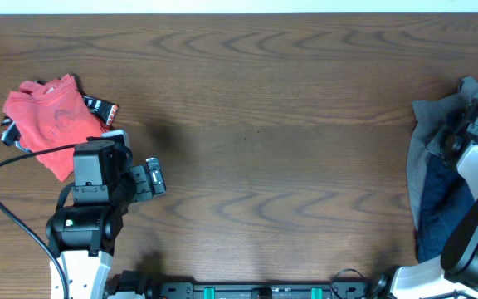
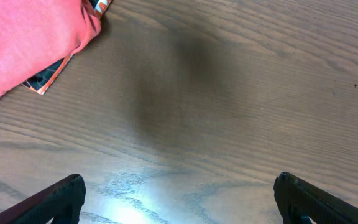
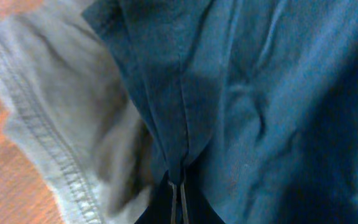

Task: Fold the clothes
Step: 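Reach the right gripper to the navy shorts pile and grasp it, then lift the navy shorts with the right gripper and drag toward center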

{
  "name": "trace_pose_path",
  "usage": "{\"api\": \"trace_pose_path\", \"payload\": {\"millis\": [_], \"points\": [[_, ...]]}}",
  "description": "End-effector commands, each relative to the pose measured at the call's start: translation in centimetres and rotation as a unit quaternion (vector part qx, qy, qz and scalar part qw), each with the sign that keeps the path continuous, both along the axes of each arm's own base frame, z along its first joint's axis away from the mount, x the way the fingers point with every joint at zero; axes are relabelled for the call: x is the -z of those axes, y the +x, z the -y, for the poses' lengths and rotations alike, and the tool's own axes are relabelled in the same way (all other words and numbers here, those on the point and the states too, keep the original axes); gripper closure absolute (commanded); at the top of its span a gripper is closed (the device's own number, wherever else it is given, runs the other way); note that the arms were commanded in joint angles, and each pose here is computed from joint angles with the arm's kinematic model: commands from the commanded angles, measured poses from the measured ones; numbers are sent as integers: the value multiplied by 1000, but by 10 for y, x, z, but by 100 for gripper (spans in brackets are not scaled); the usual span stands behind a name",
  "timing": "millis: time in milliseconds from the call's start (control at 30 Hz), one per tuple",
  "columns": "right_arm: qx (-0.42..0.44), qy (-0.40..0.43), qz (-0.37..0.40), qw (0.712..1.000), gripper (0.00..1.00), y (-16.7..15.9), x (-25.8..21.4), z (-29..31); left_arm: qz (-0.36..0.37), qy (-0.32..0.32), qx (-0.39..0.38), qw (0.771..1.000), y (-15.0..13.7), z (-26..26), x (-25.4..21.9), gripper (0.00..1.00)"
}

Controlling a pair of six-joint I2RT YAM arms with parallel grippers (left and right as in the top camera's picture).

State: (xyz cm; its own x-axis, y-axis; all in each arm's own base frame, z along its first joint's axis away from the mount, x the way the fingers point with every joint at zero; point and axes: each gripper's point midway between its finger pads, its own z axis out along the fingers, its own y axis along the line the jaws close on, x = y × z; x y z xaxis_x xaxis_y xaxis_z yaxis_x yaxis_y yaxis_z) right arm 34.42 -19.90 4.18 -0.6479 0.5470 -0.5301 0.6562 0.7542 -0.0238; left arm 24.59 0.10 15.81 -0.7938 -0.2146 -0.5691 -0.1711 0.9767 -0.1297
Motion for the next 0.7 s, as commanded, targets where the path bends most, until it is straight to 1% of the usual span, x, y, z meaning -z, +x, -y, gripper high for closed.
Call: {"api": "trace_pose_path", "payload": {"millis": [0,100,167,267,367,467,567,667], "points": [[-38,12,79,996,99,22,-49,-9,12,-5,-8,1000,4,-1,-8,2],[-111,39,147,982,99,41,-94,-36,14,-4,-8,1000,5,-1,-9,2],[-162,64,193,966,99,48,-134,-62,14,-4,-8,1000,5,-1,-9,2],[-242,114,241,933,99,46,-185,-114,15,-4,-8,1000,5,-1,-9,2],[-324,174,272,889,99,33,-225,-177,15,-5,-8,1000,5,-1,-9,2],[-371,197,275,865,99,22,-240,-226,15,-4,-8,1000,5,-1,-9,2],[-427,216,262,838,99,15,-241,-275,15,-5,-8,1000,5,-1,-9,2],[-461,199,246,829,99,18,-231,-314,15,-5,-8,1000,5,-1,-9,2]]}}
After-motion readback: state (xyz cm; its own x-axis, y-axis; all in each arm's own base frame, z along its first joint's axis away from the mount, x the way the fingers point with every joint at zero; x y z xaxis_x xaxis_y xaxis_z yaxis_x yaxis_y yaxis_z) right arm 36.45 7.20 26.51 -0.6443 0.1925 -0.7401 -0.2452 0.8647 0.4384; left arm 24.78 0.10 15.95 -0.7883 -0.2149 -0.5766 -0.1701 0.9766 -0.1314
